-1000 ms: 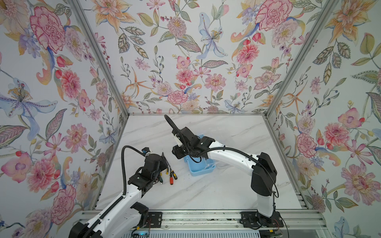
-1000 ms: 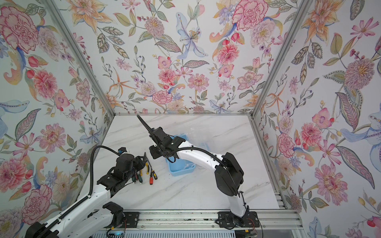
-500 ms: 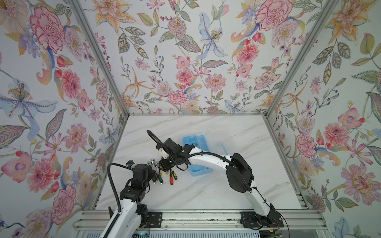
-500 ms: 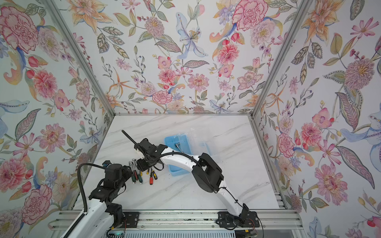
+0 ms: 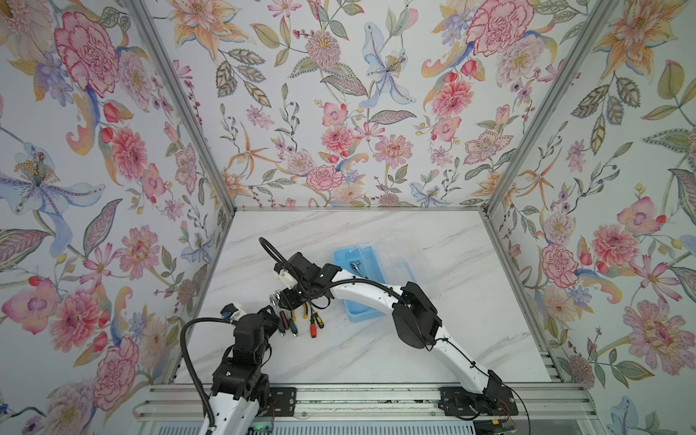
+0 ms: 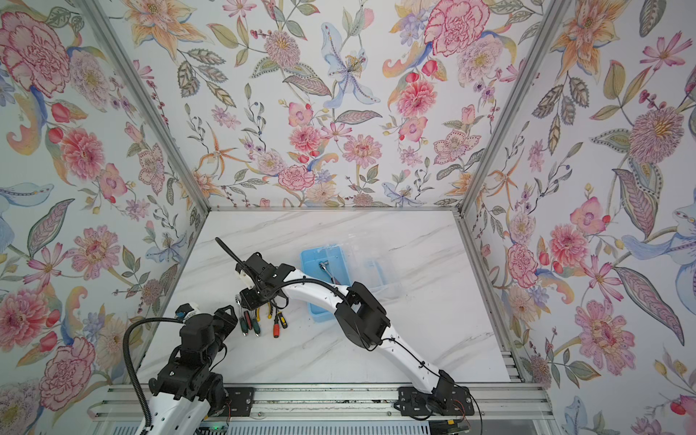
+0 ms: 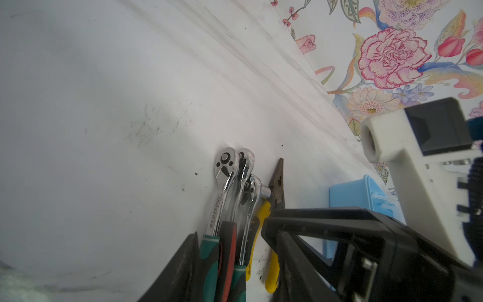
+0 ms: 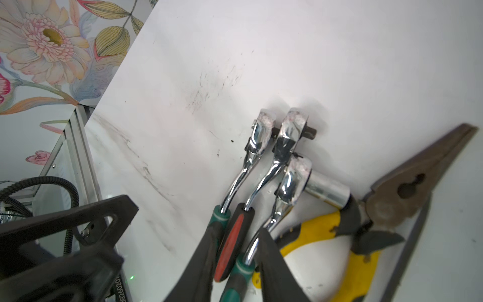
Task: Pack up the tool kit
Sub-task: 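Close the right gripper on a green-handled ratchet wrench among the tools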
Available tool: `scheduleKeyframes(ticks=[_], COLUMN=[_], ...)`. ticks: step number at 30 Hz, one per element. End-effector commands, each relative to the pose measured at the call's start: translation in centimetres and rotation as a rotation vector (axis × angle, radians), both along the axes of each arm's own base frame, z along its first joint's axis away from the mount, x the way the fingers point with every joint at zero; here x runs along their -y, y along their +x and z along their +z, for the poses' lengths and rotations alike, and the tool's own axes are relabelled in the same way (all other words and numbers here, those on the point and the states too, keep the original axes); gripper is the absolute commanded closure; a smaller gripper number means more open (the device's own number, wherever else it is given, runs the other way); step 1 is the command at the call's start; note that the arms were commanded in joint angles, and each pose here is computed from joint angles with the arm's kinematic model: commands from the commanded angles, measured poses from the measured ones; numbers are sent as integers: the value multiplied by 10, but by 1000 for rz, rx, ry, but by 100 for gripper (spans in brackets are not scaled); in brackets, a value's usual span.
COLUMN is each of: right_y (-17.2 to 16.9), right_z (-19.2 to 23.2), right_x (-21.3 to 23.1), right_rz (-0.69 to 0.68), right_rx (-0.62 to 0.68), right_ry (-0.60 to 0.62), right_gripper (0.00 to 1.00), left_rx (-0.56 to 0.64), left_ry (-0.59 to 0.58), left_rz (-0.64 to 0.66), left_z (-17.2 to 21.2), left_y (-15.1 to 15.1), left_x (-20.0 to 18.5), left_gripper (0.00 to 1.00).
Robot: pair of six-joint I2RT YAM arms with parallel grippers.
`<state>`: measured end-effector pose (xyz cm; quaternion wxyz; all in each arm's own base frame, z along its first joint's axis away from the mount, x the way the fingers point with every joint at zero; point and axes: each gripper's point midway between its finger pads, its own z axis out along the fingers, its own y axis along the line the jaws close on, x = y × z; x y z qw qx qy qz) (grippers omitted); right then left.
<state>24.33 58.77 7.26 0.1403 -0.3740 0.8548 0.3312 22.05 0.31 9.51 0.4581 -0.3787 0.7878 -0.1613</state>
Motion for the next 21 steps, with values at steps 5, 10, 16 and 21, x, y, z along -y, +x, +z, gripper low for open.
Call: scheduleKeyframes(ticks=[5,10,16,21], right_y=[7,8,3,5], right_z=[-23,-34,-44,-54], right_x=[7,9,5,5], right_rz=[-23,-29,-15,-22], right_rx=[4,4,5,39], right_ry=[-67,-92,-113,-169], right_gripper=[68,67,67,68], left_rx=[-50,-57,-53,-59], left_ry=[-10,-17,-24,-30], left_rz=[3,-5,-7,-6], left_z=[-21,-25,-28,-32], left_y=[-4,-3,-3,-5], left_x=[0,2,3,3], left_gripper=[48,48,48,48])
